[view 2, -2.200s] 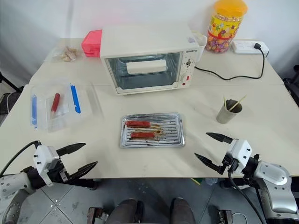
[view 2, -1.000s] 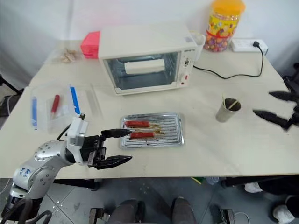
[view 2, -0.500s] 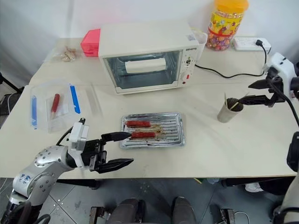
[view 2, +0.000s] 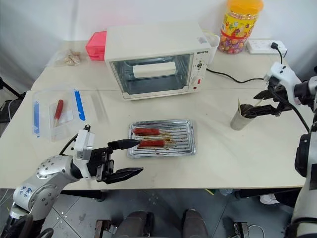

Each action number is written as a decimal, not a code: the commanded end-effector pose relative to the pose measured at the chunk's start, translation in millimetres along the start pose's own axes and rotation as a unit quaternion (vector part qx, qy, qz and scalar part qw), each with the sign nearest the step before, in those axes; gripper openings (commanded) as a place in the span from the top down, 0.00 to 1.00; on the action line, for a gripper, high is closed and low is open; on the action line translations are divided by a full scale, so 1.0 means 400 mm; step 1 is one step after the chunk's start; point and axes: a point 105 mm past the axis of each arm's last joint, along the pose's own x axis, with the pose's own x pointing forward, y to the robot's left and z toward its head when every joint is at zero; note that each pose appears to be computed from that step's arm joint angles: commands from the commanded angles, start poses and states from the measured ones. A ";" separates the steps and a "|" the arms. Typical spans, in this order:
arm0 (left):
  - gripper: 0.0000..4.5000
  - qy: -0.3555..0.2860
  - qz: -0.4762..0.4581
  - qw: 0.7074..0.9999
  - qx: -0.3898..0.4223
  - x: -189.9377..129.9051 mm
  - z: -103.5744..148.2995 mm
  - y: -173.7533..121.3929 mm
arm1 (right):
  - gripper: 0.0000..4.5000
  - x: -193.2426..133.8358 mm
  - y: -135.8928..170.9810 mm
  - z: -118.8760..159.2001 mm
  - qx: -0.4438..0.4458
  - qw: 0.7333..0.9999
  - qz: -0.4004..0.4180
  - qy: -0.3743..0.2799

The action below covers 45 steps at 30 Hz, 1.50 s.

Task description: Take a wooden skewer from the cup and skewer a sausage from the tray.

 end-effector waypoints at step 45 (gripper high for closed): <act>0.00 0.007 0.019 1.000 0.005 -0.045 -0.026 0.026 | 0.99 -0.304 0.004 0.170 -0.059 0.990 -0.078 -0.099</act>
